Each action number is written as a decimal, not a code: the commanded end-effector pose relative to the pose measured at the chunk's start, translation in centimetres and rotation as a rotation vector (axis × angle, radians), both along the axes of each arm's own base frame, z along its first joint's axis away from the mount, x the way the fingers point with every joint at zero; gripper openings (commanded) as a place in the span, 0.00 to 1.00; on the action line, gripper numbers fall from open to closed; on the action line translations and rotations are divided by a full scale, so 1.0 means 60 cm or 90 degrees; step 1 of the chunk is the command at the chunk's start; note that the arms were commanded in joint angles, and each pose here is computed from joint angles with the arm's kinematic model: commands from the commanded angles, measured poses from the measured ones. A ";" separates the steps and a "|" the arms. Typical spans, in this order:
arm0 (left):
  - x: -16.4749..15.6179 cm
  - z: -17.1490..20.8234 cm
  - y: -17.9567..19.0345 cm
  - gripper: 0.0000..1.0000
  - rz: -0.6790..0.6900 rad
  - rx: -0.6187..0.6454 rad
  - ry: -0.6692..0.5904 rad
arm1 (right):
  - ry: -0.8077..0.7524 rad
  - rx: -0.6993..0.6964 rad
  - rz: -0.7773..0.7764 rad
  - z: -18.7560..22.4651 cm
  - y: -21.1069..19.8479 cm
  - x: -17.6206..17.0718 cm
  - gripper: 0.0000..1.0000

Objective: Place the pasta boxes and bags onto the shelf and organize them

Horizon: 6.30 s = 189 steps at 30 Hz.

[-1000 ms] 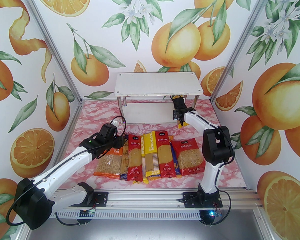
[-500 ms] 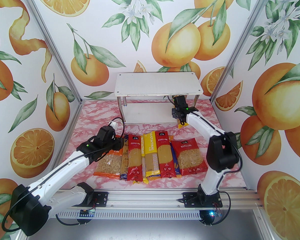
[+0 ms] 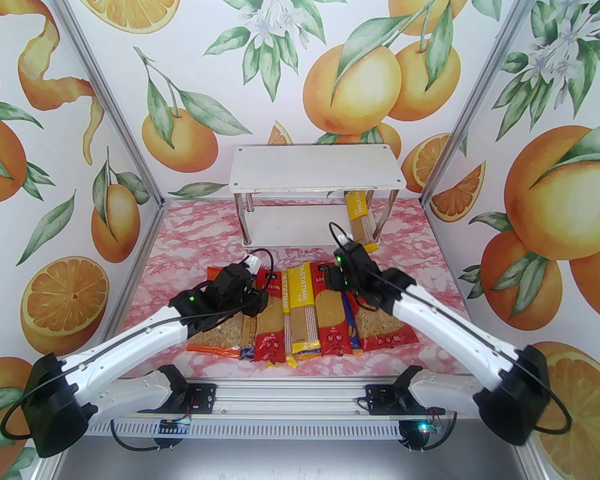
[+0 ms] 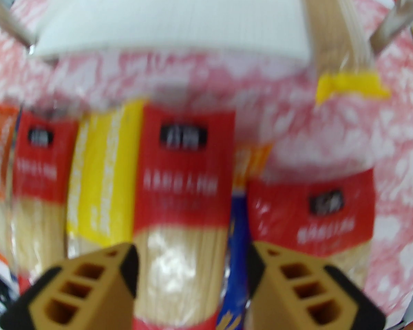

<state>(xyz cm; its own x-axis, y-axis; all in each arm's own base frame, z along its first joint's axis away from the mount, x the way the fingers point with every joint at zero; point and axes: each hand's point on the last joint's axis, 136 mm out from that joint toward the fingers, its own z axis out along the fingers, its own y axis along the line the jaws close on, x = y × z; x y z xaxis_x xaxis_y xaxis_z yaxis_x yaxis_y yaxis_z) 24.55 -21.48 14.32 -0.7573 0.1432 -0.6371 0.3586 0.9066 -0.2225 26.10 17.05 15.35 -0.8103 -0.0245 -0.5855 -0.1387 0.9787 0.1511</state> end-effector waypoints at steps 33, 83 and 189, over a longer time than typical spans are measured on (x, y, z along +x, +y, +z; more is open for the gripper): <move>0.002 -0.004 0.002 0.57 0.009 -0.027 0.005 | 0.164 -0.072 -0.048 -0.159 0.030 -0.060 0.74; 0.047 0.105 0.114 0.54 0.118 -0.023 -0.092 | -0.107 0.148 0.003 0.124 0.255 0.269 0.00; -0.073 -0.048 -0.047 0.65 0.139 0.009 0.098 | -0.039 0.099 0.012 0.037 0.050 0.058 1.00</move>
